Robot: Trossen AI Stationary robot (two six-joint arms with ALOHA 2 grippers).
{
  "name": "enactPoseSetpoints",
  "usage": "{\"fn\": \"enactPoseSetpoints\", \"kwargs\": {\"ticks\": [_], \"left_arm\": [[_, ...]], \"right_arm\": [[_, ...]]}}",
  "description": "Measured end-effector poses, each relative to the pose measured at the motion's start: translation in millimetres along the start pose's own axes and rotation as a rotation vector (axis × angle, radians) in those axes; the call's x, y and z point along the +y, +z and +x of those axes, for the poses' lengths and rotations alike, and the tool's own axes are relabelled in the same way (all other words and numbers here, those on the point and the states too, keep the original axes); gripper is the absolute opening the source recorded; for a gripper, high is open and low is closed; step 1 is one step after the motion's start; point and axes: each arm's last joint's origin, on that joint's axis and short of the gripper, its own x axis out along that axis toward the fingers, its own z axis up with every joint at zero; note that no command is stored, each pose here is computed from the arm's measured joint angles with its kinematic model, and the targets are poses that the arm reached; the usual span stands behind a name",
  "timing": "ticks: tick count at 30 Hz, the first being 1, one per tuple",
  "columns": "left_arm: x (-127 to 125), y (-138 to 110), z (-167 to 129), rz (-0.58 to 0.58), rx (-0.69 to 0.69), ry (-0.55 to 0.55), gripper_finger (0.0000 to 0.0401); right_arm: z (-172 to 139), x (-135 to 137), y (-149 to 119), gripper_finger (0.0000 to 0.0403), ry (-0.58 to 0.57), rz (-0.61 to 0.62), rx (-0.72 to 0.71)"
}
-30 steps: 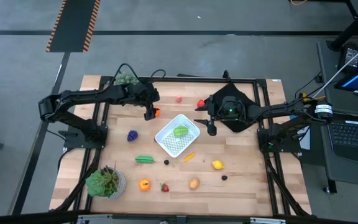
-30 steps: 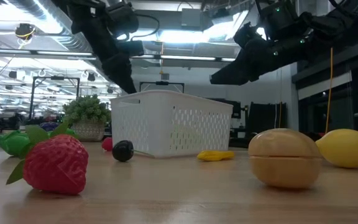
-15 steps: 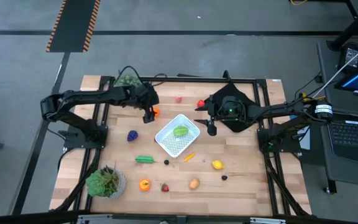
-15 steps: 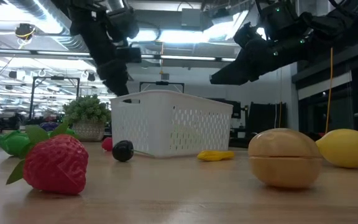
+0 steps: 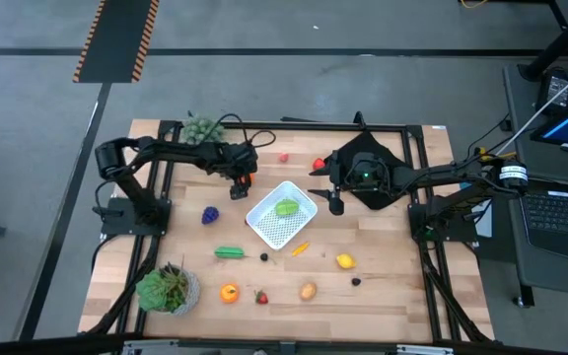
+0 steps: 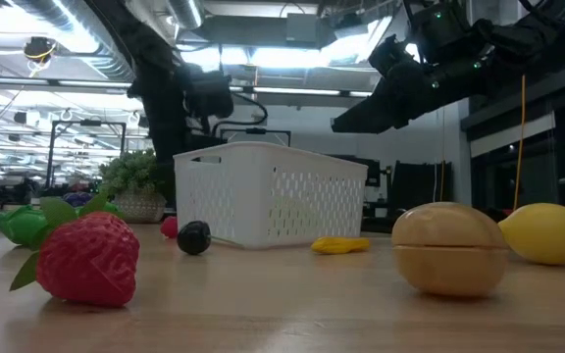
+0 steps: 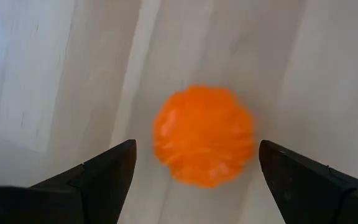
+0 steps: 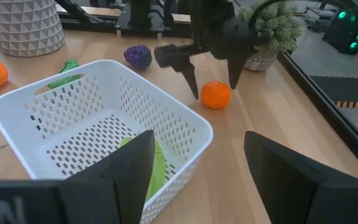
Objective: Pick and placing Produce into tupperware
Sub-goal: Put the pumpkin into the white bin
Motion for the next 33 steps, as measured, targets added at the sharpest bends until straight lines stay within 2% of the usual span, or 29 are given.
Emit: {"fn": "enactPoseSetpoints", "kwargs": {"ticks": [6, 19, 33], "left_arm": [[-0.5, 1.7, 8.7, -0.001, -0.001, -0.001, 0.0332], [-0.4, 2.3, 9.0, -0.004, -0.006, 0.002, 0.0329], [-0.8, 3.0, 9.5, -0.001, -0.015, -0.002, 0.0274]], "right_arm": [[0.0, 0.0, 0.0, 0.025, 0.0, 0.0, 0.0], [0.0, 0.0, 0.0, 0.025, 0.0, 0.0, 0.0], [0.0, 0.0, 0.0, 0.025, 0.0, 0.0, 0.0]]}}
